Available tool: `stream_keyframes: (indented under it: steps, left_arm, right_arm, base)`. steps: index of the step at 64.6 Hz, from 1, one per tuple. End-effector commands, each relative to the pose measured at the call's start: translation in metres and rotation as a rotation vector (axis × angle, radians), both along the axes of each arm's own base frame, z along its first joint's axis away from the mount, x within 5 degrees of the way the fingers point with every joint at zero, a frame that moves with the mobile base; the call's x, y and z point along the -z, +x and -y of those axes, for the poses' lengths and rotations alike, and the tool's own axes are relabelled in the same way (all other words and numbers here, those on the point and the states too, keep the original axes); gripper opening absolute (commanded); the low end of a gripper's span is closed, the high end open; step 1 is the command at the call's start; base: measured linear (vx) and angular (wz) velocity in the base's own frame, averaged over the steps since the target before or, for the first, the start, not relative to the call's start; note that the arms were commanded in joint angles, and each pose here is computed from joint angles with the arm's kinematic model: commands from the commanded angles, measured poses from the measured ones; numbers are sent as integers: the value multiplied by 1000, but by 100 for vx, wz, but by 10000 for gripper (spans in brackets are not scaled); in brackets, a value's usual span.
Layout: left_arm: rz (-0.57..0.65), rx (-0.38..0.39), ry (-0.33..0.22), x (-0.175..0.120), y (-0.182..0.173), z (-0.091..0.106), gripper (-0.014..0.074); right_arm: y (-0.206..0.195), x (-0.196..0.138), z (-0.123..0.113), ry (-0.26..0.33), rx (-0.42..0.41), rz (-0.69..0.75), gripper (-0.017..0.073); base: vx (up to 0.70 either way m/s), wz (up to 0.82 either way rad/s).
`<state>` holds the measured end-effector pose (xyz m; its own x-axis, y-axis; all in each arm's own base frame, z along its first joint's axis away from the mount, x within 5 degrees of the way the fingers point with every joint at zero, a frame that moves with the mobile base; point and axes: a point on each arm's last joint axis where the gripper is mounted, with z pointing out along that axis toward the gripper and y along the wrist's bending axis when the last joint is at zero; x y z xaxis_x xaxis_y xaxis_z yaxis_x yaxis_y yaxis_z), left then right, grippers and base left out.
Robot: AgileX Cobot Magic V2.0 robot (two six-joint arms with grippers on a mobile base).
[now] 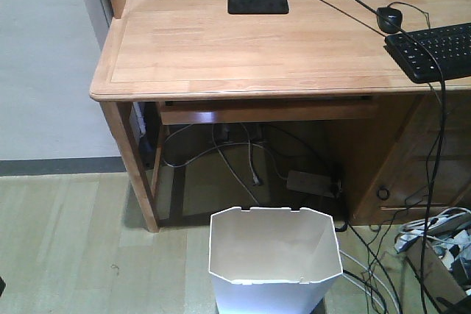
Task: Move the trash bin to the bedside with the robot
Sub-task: 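Lower the right gripper toward the rim of the white trash bin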
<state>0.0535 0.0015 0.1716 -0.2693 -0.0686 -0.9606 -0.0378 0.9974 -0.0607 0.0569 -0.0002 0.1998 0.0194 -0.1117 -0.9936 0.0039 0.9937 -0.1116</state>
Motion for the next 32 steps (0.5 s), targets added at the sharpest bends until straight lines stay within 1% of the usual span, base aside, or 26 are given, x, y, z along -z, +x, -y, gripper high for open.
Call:
stream_keyframes:
  steps: [1,32]
  left_arm:
    - [52,2,-6,-4,3,0,-6]
    - [52,2,-6,-4,3,0,-6]
  right_arm:
    - [-1,-6,0,-10,-4,83,-2]
    - [-1,-6,0,-10,-4,83,-2]
  base:
    - [0,0]
    - [0,0]
